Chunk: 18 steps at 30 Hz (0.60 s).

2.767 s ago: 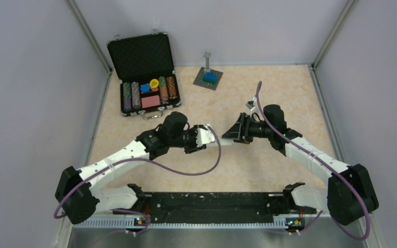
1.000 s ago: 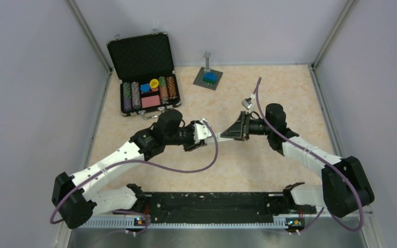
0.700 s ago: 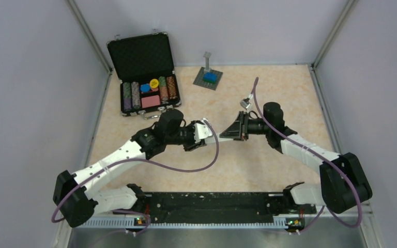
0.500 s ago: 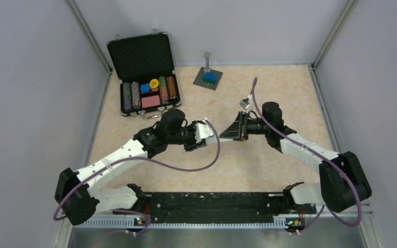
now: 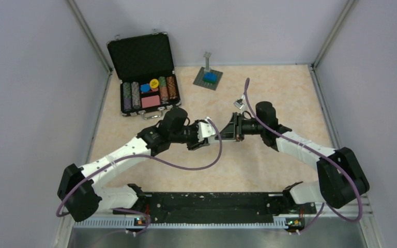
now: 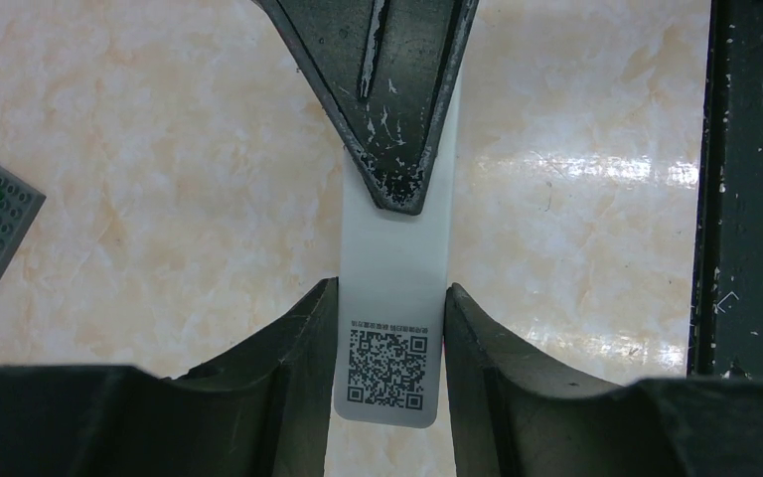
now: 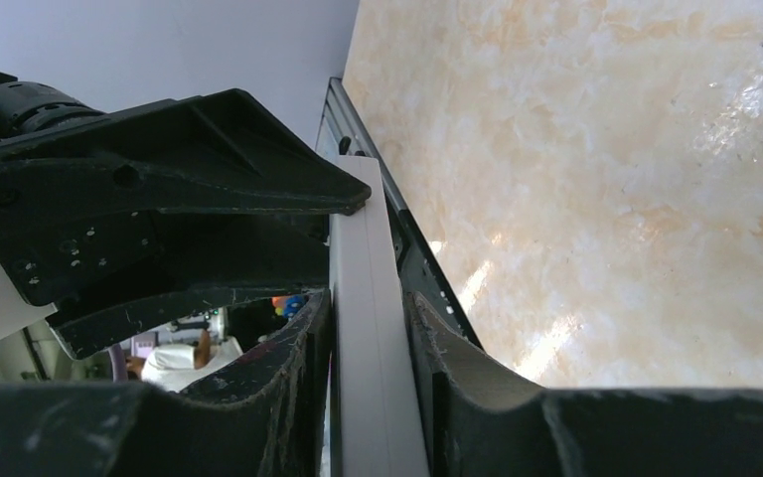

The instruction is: Load the batteries into the remote control

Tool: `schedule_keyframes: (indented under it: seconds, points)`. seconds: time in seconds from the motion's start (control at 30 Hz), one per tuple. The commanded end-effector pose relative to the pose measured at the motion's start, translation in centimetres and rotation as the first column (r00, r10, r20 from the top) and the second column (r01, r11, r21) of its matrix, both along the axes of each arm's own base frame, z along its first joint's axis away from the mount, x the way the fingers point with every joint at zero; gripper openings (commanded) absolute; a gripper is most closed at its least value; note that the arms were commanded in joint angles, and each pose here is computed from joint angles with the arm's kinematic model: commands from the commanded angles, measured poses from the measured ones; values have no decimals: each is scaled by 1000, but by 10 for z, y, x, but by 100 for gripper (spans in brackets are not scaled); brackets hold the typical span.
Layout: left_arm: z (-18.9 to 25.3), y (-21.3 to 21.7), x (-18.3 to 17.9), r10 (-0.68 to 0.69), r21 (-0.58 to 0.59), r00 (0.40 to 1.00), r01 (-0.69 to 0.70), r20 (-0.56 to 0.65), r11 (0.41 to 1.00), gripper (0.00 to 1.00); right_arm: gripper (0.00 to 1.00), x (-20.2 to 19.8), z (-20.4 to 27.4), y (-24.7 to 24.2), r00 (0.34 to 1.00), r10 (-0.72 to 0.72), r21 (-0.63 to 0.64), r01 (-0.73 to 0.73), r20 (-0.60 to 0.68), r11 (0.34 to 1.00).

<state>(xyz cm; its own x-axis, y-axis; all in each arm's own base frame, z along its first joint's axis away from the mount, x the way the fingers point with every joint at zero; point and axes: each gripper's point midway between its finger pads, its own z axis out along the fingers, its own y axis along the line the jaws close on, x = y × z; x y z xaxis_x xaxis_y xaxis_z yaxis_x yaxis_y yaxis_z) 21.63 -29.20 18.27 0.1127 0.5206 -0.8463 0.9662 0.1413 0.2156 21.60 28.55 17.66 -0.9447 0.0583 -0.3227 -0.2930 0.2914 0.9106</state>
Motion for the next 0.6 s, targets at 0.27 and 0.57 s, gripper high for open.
schedule_keyframes:
  seconds: [0.27,0.57]
  points:
    - [81,-30,8,-62,-203,978,103,197,974,0,35,-1,-1,9,999,21,-20,-21,38,1000]
    - [75,-25,8,-47,-181,980,83,195,980,0,48,-4,7,7,998,28,-8,-27,53,1000]
